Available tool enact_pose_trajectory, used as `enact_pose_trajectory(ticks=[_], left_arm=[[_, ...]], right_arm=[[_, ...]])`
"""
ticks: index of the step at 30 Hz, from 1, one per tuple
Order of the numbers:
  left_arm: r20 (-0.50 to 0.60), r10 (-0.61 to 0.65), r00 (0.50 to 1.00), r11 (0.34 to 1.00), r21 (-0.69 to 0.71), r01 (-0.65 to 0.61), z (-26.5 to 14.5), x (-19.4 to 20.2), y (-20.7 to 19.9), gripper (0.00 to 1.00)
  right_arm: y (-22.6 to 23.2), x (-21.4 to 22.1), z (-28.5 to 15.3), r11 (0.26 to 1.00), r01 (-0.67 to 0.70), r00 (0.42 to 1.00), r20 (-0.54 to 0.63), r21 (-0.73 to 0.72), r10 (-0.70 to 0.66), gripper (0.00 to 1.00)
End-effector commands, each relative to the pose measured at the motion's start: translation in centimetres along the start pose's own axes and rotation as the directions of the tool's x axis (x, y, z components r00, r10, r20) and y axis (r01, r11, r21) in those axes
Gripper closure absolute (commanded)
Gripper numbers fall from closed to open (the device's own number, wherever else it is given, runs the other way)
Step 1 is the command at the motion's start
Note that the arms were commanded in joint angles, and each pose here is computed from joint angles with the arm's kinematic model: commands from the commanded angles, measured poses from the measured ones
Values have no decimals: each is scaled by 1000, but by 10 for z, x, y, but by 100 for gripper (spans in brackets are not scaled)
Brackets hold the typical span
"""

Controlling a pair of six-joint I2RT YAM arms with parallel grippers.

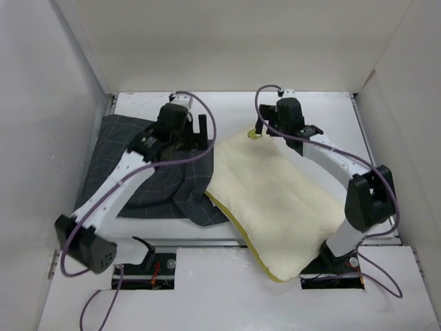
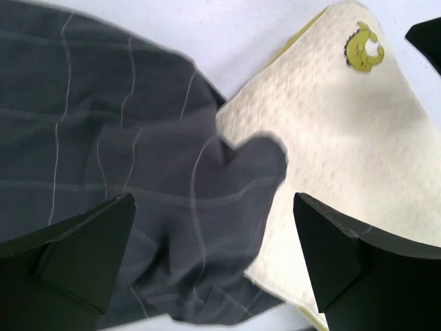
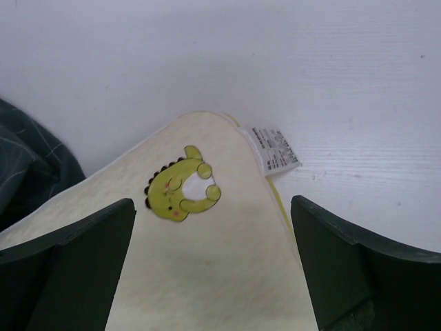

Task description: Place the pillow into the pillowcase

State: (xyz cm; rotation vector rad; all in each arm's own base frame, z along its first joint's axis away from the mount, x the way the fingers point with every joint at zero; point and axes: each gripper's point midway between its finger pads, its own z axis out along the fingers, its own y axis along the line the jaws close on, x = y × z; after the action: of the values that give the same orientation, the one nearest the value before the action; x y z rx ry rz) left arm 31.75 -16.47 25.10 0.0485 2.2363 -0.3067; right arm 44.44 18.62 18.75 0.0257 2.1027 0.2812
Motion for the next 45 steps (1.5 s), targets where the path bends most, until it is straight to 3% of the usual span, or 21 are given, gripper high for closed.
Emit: enact_pose_trajectory(ticks=[1,4,8,13,15,17,19,21,22,23,25,26,27,28,29,38,40,42,44,45], left_arm=[[34,110,993,993,43,-111,32,-42,-20,0],[-85,165,983,985,57,-160,81,-33,-22,0],[-144,217,966,972,124,-200,100,-32,-33,0],[-244,254,936,964,139,-225,114,14,-17,0],[-302,232,925,968,163,-190,120,40,-12,5],[-346,204,916,976,142,-164,123,59,-3,22],[-376,203,904,976,152,-156,121,78,2,49],[-368,204,907,973,175,-148,117,78,-2,64],[-368,204,907,973,175,-148,117,78,-2,77],[-368,189,910,978,156,-140,118,78,0,100],[-350,158,923,987,92,-134,120,65,5,100],[-347,158,925,987,81,-139,121,57,5,100],[-334,158,929,987,61,-146,120,51,6,100],[-334,149,931,989,49,-141,120,47,7,100],[-316,149,937,989,53,-140,118,37,3,100],[-282,123,951,988,-59,-145,109,17,21,100],[-265,114,958,988,-69,-137,106,8,20,87],[-265,114,958,988,-69,-137,106,8,20,81],[-262,114,958,987,-79,-140,106,8,22,62],[-262,114,958,987,-79,-140,106,8,22,62]], right_arm=[[15,-11,19,991,-4,1000,-24,-134,1,0],[10,-3,36,986,-23,998,-61,-165,13,0],[2,7,55,987,-35,995,-97,-159,20,0],[12,16,68,975,-41,993,-118,-216,16,0],[15,17,71,972,-42,993,-120,-230,15,0],[16,20,72,969,-42,994,-112,-245,15,0],[18,22,72,965,-52,993,-115,-256,23,1],[20,29,73,960,-56,991,-131,-273,20,4],[21,29,73,958,-48,991,-132,-284,10,9],[27,29,71,948,-50,991,-132,-314,8,12],[31,33,72,935,-29,990,-137,-354,-21,29],[39,37,69,914,-23,989,-143,-406,-38,44],[42,36,67,906,-23,989,-139,-424,-40,53],[44,37,66,899,-16,989,-139,-437,-50,73],[44,42,66,895,-10,987,-146,-446,-61,100],[43,8,12,879,104,995,46,-464,-94,100],[38,6,5,885,129,992,67,-447,-110,100],[36,8,-3,883,145,989,83,-447,-121,100],[33,13,-1,889,141,990,73,-436,-122,100],[34,14,-2,881,152,988,75,-447,-132,100]])
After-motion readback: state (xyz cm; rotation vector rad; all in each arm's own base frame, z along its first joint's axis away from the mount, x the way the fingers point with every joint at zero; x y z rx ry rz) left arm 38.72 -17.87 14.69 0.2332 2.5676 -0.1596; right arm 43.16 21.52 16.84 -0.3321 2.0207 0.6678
